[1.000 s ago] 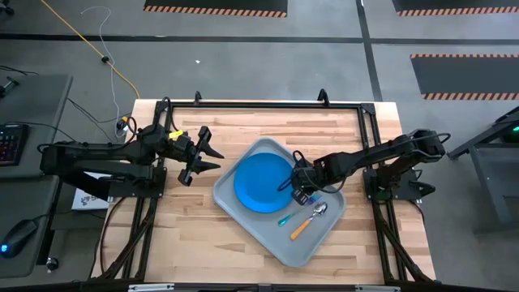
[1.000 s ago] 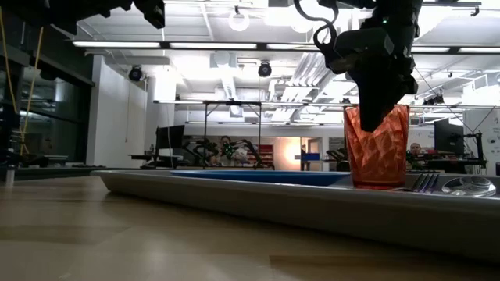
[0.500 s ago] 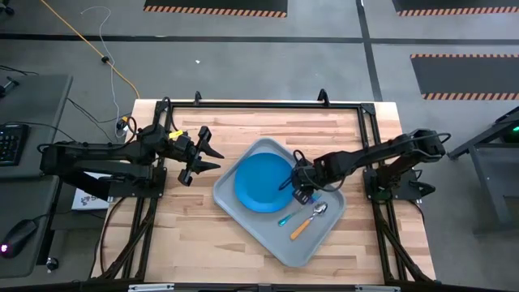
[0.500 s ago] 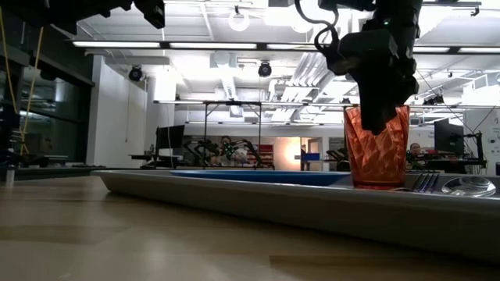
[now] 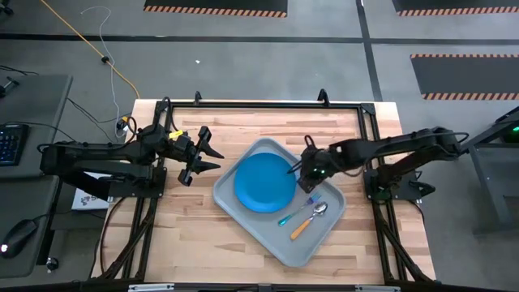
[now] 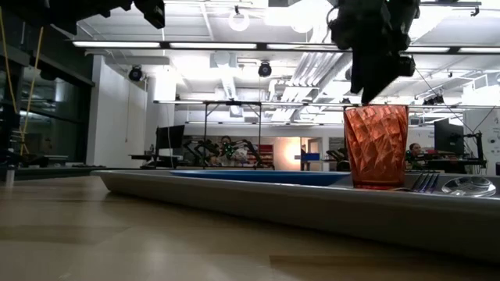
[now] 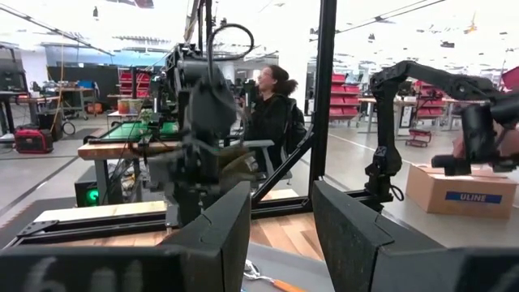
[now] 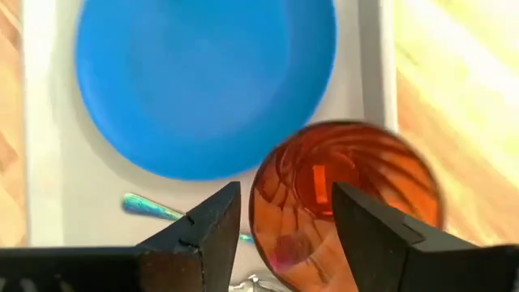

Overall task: Pick and place plate/cup/fork/spoon on tray
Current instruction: Return to Home Position

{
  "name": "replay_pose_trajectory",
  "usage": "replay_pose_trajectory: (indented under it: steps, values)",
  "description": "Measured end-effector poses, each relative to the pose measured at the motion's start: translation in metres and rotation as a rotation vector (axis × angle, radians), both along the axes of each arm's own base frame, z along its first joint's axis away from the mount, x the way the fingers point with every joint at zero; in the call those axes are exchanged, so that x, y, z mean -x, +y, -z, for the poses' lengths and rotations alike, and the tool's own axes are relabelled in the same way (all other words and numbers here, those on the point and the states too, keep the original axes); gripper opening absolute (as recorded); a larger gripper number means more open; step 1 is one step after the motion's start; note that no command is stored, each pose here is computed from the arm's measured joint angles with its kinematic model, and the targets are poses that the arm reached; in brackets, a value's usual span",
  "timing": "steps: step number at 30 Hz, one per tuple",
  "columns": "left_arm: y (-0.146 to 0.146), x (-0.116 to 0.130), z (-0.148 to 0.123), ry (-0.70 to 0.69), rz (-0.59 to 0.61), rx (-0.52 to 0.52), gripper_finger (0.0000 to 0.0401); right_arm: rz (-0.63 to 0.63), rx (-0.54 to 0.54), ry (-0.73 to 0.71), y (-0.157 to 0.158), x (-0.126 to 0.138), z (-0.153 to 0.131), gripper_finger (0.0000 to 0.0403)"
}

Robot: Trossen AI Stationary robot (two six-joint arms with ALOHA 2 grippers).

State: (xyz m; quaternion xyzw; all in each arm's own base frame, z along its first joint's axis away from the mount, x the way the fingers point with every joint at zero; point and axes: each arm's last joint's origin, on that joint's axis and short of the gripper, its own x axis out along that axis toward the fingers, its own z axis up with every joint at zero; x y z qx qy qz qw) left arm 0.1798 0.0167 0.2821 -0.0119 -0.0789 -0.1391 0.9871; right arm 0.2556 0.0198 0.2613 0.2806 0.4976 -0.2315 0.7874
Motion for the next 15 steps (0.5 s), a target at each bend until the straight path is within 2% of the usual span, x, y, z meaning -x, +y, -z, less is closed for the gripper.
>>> replay_pose_trajectory:
  steps: [5,10,15]
  values:
    - [0.0,0.0,0.0,0.004,0.0,0.001,0.0124,-0.022,0.091,-0.091,0.0,0.015,-0.02,0.0185]
    - [0.0,0.0,0.001,0.007,0.0,0.002,0.0124,-0.047,0.239,-0.151,0.006,0.026,-0.034,0.0185]
    - [0.0,0.0,0.001,0.008,0.0,0.002,0.0124,-0.069,0.271,-0.149,0.011,0.033,-0.037,0.0185]
